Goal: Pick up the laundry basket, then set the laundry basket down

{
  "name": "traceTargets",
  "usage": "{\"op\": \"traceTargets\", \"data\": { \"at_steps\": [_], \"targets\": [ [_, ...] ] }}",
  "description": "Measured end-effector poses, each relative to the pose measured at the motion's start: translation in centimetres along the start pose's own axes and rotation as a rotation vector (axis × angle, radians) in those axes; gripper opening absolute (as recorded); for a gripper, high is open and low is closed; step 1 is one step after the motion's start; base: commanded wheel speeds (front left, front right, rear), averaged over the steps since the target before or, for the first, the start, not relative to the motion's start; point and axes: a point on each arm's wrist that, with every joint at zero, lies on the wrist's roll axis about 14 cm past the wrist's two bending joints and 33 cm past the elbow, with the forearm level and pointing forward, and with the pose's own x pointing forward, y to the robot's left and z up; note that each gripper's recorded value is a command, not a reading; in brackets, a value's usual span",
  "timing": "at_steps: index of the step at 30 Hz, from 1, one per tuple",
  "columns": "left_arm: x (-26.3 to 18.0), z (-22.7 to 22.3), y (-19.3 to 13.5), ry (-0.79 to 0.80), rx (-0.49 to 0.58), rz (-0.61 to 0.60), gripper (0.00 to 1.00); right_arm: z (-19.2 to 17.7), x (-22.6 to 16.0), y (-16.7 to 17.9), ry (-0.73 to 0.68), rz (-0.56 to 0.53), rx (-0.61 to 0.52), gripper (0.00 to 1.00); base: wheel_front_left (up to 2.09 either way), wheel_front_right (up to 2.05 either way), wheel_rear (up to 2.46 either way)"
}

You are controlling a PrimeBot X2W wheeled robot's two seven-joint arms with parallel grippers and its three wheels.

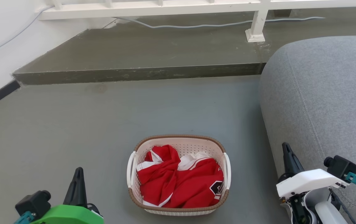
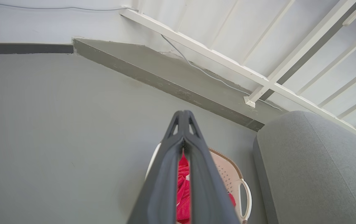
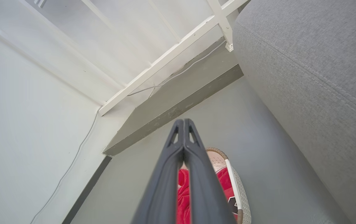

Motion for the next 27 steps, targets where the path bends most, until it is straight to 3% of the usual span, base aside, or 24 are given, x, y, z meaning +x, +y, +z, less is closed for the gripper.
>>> {"op": "traceTargets", "data": {
  "at_steps": [27],
  "targets": [
    [0.7, 0.6, 1.3, 0.032, -0.358, 0.03, 0.0, 1.4, 0.3, -1.3, 0.008, -0.024, 0.339, 0.0, 0.0, 0.0, 0.0]
  ]
}}
